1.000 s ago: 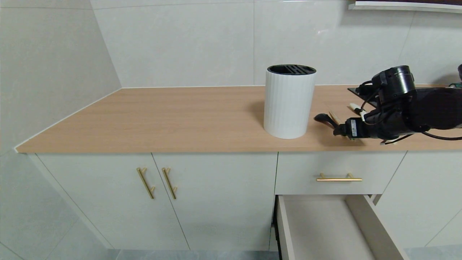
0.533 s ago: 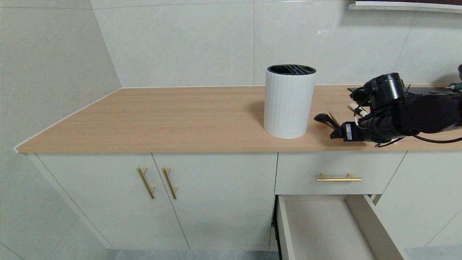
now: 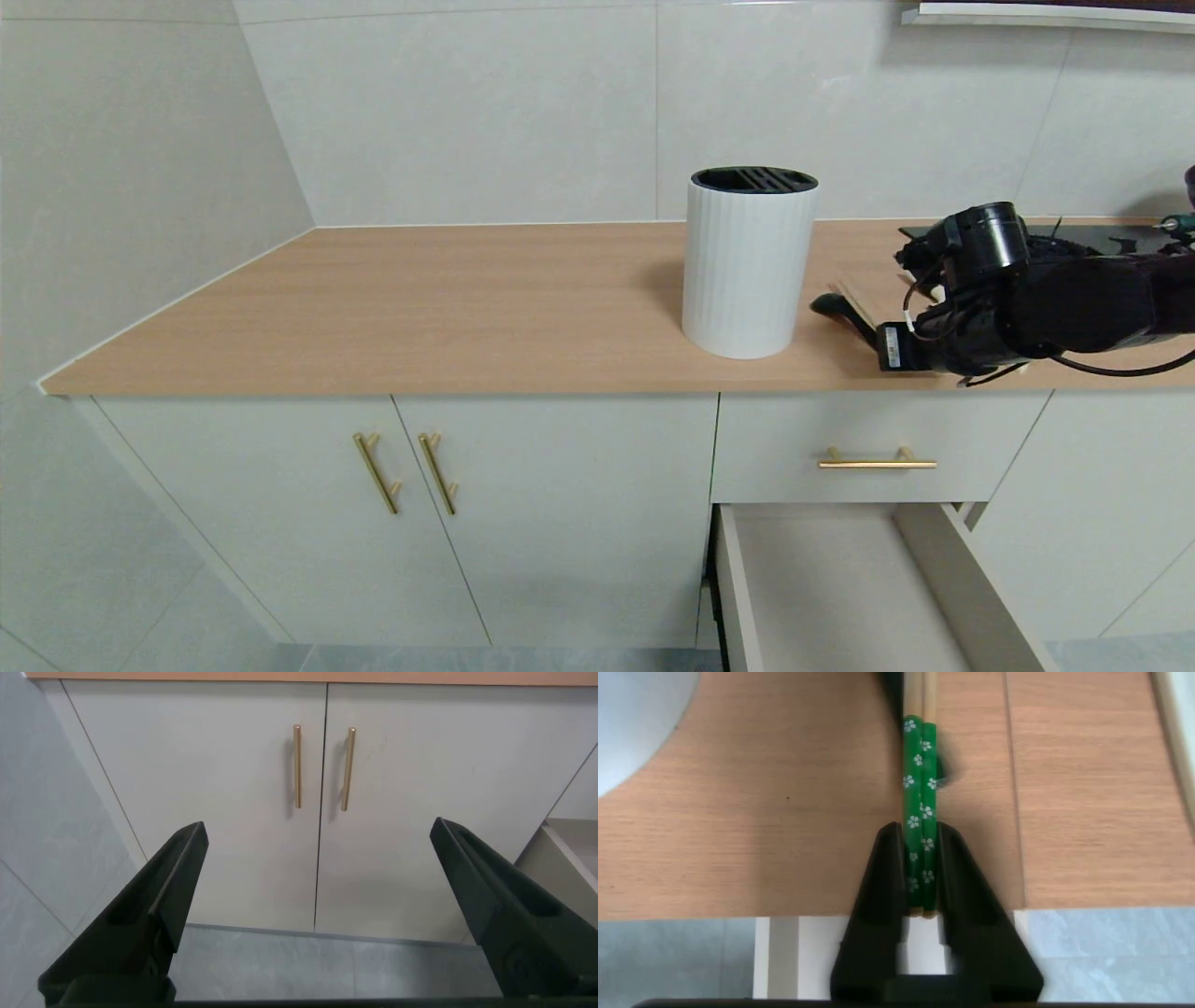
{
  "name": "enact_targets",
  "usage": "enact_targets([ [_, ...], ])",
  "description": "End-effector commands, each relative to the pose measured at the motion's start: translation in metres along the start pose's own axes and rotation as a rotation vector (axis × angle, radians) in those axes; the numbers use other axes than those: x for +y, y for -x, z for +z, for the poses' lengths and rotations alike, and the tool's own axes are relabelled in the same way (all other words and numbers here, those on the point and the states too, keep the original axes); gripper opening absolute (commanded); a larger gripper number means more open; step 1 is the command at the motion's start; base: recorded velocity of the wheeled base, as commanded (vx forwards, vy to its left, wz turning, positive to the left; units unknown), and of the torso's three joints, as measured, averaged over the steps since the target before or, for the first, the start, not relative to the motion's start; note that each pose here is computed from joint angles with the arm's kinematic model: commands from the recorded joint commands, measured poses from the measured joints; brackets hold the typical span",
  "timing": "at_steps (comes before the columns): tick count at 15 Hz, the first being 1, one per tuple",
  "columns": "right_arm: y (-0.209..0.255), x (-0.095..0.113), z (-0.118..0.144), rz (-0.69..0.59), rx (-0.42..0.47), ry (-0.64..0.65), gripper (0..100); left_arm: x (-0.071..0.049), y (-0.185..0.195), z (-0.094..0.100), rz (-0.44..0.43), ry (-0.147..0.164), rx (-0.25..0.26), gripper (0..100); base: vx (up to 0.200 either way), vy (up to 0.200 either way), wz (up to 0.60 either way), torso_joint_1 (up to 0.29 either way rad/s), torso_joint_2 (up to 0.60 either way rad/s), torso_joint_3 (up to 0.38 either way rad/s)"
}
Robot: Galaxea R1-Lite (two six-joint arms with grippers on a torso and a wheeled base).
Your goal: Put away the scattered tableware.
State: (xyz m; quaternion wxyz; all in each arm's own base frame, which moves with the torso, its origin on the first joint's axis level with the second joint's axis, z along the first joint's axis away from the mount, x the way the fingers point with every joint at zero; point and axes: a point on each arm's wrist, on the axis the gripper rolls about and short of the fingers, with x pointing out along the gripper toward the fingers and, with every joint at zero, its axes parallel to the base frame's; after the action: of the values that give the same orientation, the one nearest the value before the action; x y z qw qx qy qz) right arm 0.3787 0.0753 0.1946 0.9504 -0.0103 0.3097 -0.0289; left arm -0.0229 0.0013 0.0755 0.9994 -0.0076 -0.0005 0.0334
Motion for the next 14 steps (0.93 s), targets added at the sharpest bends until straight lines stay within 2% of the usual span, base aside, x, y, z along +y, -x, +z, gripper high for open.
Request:
enact_targets([
  [1, 0.001, 0.000, 0.001, 0.000, -0.002, 0.000, 0, 0.000, 0.000, 0.000, 0.001, 0.000, 0.000, 100, 0.000, 0.000, 0.00, 0.000, 0.00, 0.000],
  [8, 0.046, -0.010, 0.017, -0.021, -0.104, -0.039, 0, 0.000, 0.000, 0.000, 0.001, 0.000, 0.000, 100, 0.000, 0.000, 0.00, 0.000, 0.00, 0.000],
  [11, 0.117, -0.027, 0.014, -0.003, -0.165, -0.051, 0, 0.000, 0.000, 0.000, 0.001, 0.000, 0.000, 100, 0.000, 0.000, 0.00, 0.000, 0.00, 0.000],
  [14, 0.196, -0.044, -0.006, 0.076, -0.112, -0.033, 0, 0.000, 0.000, 0.000, 0.001, 0.000, 0.000, 100, 0.000, 0.000, 0.00, 0.000, 0.00, 0.000],
])
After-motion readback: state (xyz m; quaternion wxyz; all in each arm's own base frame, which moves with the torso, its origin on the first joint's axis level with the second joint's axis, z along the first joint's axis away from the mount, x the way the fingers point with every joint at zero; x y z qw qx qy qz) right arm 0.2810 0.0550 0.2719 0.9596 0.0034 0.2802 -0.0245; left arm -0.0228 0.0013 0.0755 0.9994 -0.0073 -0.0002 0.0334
